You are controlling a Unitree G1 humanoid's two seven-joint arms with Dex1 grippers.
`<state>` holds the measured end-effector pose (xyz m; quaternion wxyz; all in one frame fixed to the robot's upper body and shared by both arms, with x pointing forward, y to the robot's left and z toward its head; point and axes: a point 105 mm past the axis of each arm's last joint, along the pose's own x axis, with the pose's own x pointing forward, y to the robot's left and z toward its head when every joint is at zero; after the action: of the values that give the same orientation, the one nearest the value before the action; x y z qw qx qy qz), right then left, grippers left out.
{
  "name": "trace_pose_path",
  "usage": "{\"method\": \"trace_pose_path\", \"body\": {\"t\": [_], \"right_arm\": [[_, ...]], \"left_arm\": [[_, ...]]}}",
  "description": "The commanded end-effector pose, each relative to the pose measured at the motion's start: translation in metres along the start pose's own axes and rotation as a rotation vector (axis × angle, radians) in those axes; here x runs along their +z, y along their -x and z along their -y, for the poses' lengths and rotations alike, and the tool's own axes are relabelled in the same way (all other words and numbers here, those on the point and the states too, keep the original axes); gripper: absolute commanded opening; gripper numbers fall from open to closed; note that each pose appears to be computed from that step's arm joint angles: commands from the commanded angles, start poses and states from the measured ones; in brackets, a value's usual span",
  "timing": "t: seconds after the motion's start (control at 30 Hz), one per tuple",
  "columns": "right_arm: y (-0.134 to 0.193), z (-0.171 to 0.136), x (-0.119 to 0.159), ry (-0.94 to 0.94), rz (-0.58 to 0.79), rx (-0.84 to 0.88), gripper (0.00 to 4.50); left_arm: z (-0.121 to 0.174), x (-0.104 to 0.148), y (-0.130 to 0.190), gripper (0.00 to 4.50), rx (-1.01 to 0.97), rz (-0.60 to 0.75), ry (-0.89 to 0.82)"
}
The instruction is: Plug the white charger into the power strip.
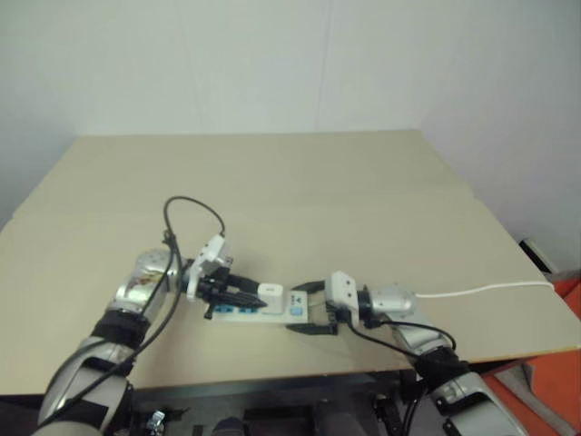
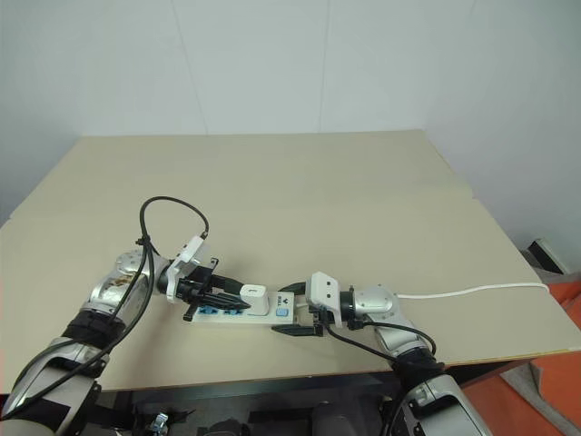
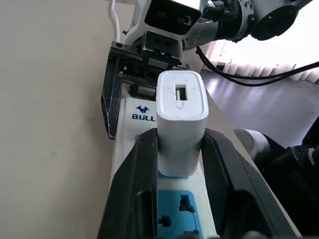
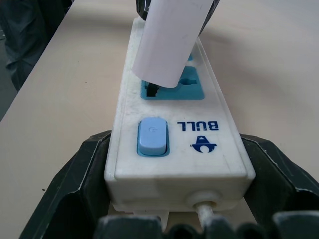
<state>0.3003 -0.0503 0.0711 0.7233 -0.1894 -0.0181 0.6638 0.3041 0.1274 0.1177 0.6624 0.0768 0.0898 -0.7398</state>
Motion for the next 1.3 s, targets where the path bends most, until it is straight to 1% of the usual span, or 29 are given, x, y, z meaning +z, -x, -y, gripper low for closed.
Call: {"method": "trace_pose_path", "body": {"t": [0.03, 0.2, 0.4, 0.5, 0.77, 0.9, 1.17, 1.3], "right_arm": [[0.003, -0.015, -0.035, -0.068, -0.139, 0.019, 3.44], [0.003, -0.015, -0.035, -0.066, -0.139, 0.016, 3.44], [0.004, -0.016, -0.036, -0.067, -0.142, 0.014, 3.44], [0.002, -0.016, -0.036, -0.066, -0.14, 0.015, 3.44], [0.002, -0.015, -0.035, -0.061, -0.141, 0.007, 3.44], [0.004, -0.017, -0.037, -0.06, -0.148, 0.006, 3.44], [0.004, -0.017, -0.038, -0.059, -0.152, 0.002, 3.44], [0.003, -0.017, -0.038, -0.055, -0.155, 0.001, 3.44]], "left_arm": [[-0.004, 0.001, 0.003, 0.96, 0.02, -0.014, -0.017], [-0.001, -0.003, 0.001, 0.96, 0.013, -0.011, -0.031], [0.007, -0.011, 0.0, 0.96, -0.018, -0.088, -0.092], [0.004, -0.012, 0.001, 0.96, -0.003, -0.084, -0.071], [0.003, -0.03, -0.003, 0.96, 0.039, -0.139, -0.038], [0.006, -0.032, -0.005, 0.96, 0.042, -0.141, -0.016], [0.013, -0.054, -0.001, 0.96, 0.044, -0.211, 0.036], [0.014, -0.055, 0.0, 0.96, 0.039, -0.213, 0.032]]}}
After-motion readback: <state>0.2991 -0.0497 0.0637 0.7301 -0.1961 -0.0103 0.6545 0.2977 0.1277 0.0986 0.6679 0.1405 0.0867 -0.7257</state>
